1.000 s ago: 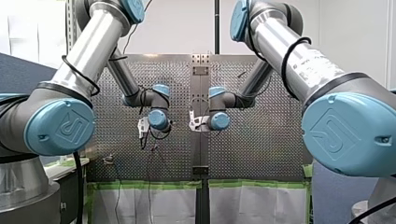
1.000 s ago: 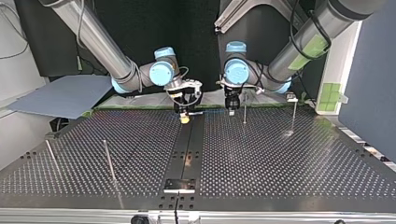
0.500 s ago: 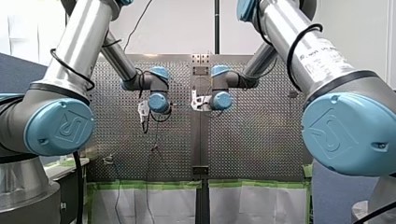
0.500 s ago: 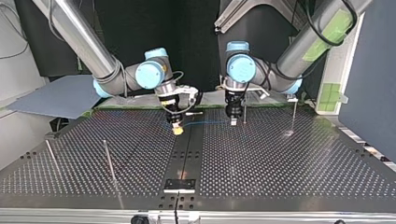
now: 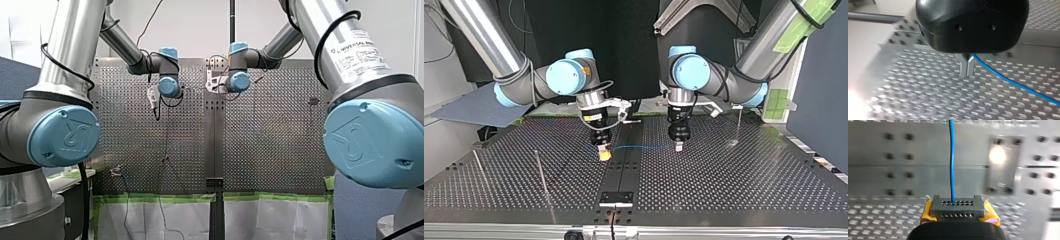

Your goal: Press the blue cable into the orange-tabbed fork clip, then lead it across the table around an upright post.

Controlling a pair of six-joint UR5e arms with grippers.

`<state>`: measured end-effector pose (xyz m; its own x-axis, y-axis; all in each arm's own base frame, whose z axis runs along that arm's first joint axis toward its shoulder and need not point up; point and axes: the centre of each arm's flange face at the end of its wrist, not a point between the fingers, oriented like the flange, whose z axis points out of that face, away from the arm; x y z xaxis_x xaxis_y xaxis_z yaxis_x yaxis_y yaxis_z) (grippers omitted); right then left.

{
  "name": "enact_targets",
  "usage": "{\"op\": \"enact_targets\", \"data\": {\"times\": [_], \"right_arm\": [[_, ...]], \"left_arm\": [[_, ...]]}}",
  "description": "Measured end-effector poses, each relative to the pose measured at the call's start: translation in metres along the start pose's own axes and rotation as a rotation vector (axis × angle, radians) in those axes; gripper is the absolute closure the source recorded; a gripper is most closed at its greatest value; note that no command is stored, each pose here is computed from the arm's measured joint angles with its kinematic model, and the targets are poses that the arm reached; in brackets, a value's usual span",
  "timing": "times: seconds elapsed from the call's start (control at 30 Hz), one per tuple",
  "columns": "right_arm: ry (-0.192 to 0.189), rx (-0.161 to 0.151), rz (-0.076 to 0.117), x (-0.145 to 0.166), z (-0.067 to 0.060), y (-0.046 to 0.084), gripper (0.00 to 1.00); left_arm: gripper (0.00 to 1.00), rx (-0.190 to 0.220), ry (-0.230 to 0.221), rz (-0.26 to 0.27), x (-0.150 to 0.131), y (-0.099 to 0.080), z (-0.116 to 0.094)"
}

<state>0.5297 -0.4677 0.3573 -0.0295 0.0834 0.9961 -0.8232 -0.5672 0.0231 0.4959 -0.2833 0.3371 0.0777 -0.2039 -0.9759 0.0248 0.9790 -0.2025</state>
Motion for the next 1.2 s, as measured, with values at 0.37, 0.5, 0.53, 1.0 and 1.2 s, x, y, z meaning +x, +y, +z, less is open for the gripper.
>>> {"op": "enact_targets", "data": {"times": [0.37, 0.5, 0.53, 1.0, 1.2], "right_arm": [[0.048, -0.036, 0.005, 0.067, -0.008, 0.013, 1.0], [0.062, -0.054, 0.014, 0.079, -0.01, 0.021, 1.0], [0.064, -0.063, 0.015, 0.081, -0.01, 0.025, 1.0], [0.062, -0.147, 0.013, 0.091, -0.009, 0.066, 1.0], [0.091, -0.19, 0.016, 0.115, -0.015, 0.096, 1.0]], "left_arm": [[0.98, 0.025, -0.044, -0.035, -0.047, -0.019, 0.016], [0.98, 0.044, -0.059, -0.044, -0.064, -0.027, 0.022], [0.98, 0.049, -0.061, -0.047, -0.066, -0.029, 0.023], [0.98, 0.121, -0.08, -0.067, -0.098, -0.057, 0.025], [0.98, 0.161, -0.088, -0.083, -0.109, -0.076, 0.023]]}}
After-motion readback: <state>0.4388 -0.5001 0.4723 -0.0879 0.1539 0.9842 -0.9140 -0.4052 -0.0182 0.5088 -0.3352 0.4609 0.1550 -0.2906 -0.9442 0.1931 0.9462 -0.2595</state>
